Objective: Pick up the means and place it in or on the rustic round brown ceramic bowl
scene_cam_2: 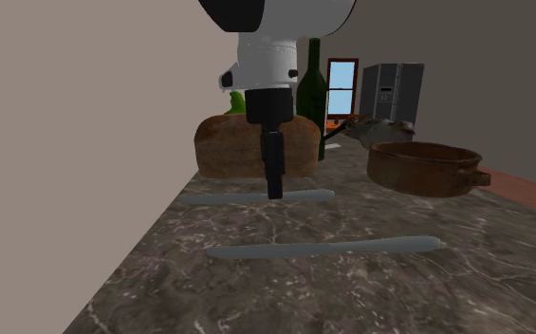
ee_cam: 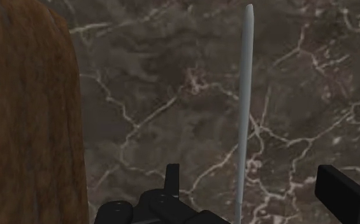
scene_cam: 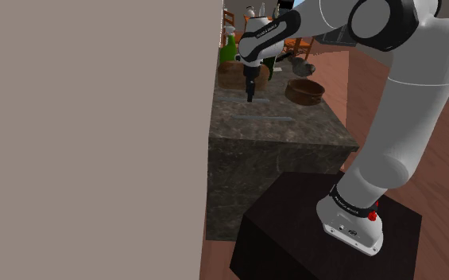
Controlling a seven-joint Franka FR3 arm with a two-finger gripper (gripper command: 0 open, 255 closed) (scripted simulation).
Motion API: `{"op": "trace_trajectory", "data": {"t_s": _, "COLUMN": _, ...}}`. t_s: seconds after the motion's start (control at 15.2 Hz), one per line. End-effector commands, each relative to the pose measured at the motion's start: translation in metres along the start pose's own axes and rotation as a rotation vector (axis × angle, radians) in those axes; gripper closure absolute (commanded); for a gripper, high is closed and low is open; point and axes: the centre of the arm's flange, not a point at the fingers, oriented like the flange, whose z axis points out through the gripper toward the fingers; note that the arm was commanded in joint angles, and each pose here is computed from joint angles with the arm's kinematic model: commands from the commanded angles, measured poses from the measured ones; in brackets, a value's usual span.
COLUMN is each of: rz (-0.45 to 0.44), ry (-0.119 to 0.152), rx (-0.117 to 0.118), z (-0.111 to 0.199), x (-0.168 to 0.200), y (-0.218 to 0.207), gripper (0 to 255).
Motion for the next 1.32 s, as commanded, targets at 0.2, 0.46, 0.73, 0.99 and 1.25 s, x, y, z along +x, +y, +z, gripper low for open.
{"op": "trace_trajectory", "data": {"t_s": 0.2, "rz": 0.000, "ry": 0.000, "rx": 0.000, "z": 0.000, "x": 0.000, "y": 0.000, "gripper": 255}}
{"op": "trace_trajectory", "data": {"t_s": 0.46, "rz": 0.000, "ry": 0.000, "rx": 0.000, "z": 0.000, "x": 0.000, "y": 0.000, "gripper": 255}}
{"op": "trace_trajectory", "data": {"t_s": 0.73, "rz": 0.000, "ry": 0.000, "rx": 0.000, "z": -0.011, "x": -0.001, "y": 0.000, "gripper": 255}}
{"op": "trace_trajectory", "data": {"t_s": 0.99, "rz": 0.000, "ry": 0.000, "rx": 0.000, "z": -0.032, "x": -0.002, "y": 0.000, "gripper": 255}}
{"op": "trace_trajectory", "data": {"t_s": 1.25, "rz": 0.000, "ry": 0.000, "rx": 0.000, "z": -0.053, "x": -0.003, "y": 0.000, "gripper": 255}}
